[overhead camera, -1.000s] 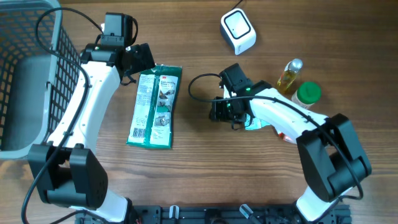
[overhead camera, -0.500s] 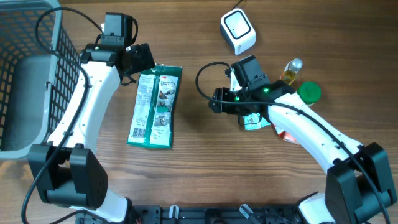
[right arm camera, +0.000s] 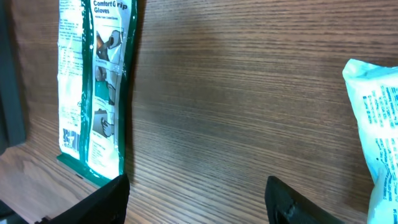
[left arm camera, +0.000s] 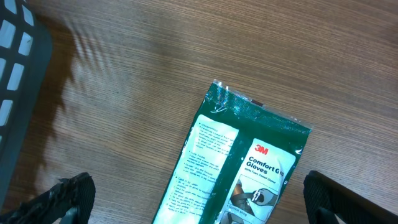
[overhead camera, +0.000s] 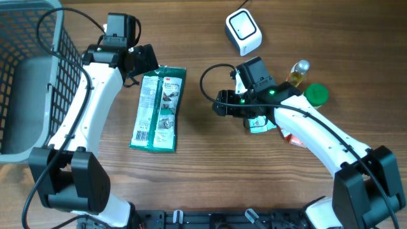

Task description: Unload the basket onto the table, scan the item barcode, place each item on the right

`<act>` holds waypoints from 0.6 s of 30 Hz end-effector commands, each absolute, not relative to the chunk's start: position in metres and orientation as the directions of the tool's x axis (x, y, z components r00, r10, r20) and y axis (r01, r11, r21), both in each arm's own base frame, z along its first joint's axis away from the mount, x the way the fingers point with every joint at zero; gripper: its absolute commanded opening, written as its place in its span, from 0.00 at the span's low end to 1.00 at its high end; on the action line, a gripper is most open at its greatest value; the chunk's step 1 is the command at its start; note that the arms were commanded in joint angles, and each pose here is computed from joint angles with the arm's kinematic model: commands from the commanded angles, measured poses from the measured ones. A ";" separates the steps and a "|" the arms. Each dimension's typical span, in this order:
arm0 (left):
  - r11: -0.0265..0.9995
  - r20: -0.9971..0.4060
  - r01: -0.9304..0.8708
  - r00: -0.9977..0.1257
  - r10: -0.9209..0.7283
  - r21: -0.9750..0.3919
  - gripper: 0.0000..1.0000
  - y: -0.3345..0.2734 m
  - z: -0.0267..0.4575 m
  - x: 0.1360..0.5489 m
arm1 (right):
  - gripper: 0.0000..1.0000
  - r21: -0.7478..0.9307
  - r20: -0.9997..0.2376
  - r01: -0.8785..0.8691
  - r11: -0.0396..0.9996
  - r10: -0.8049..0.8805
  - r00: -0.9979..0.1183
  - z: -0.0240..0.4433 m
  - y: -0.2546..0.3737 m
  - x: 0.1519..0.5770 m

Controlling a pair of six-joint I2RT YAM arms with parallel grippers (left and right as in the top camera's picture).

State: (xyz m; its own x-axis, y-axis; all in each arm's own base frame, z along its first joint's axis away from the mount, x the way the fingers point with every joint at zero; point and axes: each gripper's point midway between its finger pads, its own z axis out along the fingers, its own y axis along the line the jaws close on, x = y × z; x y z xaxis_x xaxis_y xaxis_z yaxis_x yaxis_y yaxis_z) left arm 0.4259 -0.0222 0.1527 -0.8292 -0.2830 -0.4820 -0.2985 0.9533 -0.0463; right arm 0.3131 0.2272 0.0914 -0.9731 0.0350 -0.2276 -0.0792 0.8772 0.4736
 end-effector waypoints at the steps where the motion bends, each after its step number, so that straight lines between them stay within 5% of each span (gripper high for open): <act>1: 0.950 -0.485 -0.311 -0.826 -0.289 -0.037 1.00 -0.019 0.152 0.427 | 0.70 0.470 -0.213 -0.086 0.878 0.018 -0.977 0.086 0.227 0.309; 18: 0.955 -0.479 -0.282 -0.828 -0.293 -0.096 1.00 -0.030 0.152 0.431 | 0.74 0.442 -0.218 -0.076 0.894 0.025 -0.976 0.083 0.222 0.310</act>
State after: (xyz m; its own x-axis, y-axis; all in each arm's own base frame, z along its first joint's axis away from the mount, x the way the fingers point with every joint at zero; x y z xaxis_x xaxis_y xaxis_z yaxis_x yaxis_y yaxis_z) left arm 0.4297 -0.0235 0.1546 -0.8214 -0.2843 -0.4945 -0.2954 0.9536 -0.0576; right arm 0.3125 0.2252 0.0901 -0.9735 0.0337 -0.2264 -0.0771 0.8829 0.4632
